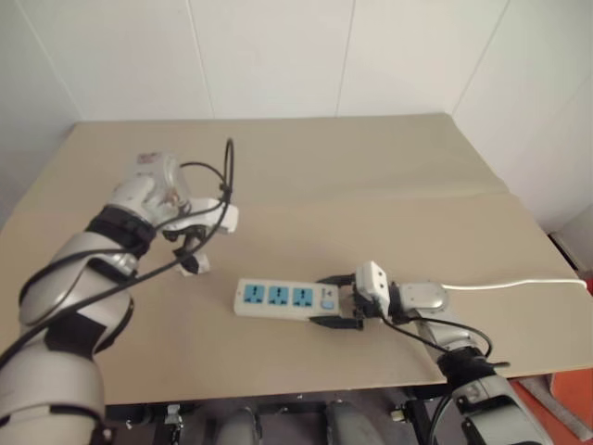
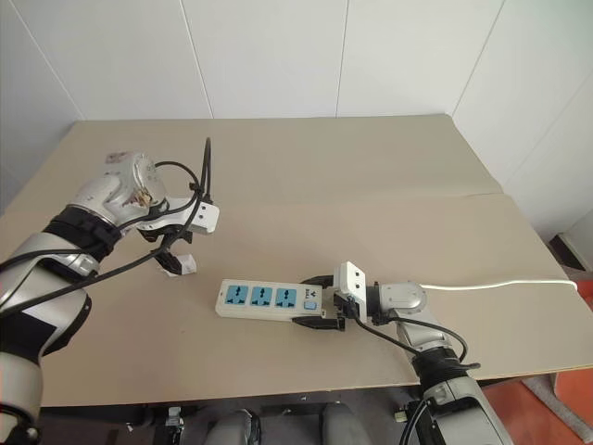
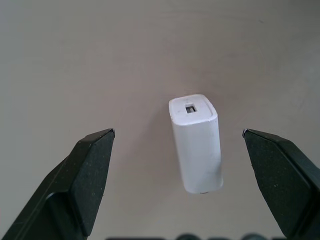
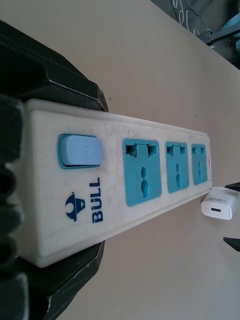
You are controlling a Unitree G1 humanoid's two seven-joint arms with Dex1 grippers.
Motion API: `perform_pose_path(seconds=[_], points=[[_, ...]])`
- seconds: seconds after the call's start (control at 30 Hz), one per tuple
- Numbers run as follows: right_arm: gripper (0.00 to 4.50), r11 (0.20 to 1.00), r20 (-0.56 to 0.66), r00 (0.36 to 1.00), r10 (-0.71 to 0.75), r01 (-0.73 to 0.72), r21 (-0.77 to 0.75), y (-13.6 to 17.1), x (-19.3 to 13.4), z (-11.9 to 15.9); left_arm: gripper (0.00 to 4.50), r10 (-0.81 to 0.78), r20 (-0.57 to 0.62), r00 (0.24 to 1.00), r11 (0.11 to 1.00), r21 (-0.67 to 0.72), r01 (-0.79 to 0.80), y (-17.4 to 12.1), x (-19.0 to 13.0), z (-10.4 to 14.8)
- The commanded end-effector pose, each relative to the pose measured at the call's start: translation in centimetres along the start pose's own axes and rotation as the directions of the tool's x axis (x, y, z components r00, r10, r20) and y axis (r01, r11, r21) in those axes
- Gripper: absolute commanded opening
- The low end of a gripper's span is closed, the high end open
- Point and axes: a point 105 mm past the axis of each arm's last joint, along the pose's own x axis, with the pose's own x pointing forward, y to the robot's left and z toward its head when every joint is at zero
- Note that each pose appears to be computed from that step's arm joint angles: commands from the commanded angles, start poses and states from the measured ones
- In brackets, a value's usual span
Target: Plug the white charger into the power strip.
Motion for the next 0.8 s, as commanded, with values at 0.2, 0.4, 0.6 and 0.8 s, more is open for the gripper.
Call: perform_pose_path(seconds=[0.2, 0.4, 0.6, 0.8], points=[[3.43, 0.996, -0.088, 0.994, 0.060, -0.053, 0.076, 1.8, 0.2, -2.2, 4.50, -0.010, 0.013, 1.000, 1.000, -0.007, 0.010, -0.5, 0.9, 0.2], [3.43, 0.995, -0.091, 0.994, 0.061, -0.053, 0.080, 2.0, 0.2, -2.3, 4.50, -0.004, 0.020, 1.000, 0.998, -0.061, 0.005, -0.5, 2.0, 0.5], [3.43, 0.995, -0.092, 0.994, 0.058, -0.050, 0.082, 2.1, 0.2, -2.3, 4.50, 0.001, 0.019, 1.000, 0.996, -0.089, 0.001, -0.3, 2.5, 0.9], [3.43, 0.996, -0.092, 0.995, 0.047, -0.039, 0.082, 2.1, 0.2, -2.4, 3.32, -0.001, 0.011, 1.000, 0.996, -0.088, 0.002, -0.4, 2.9, 1.2]])
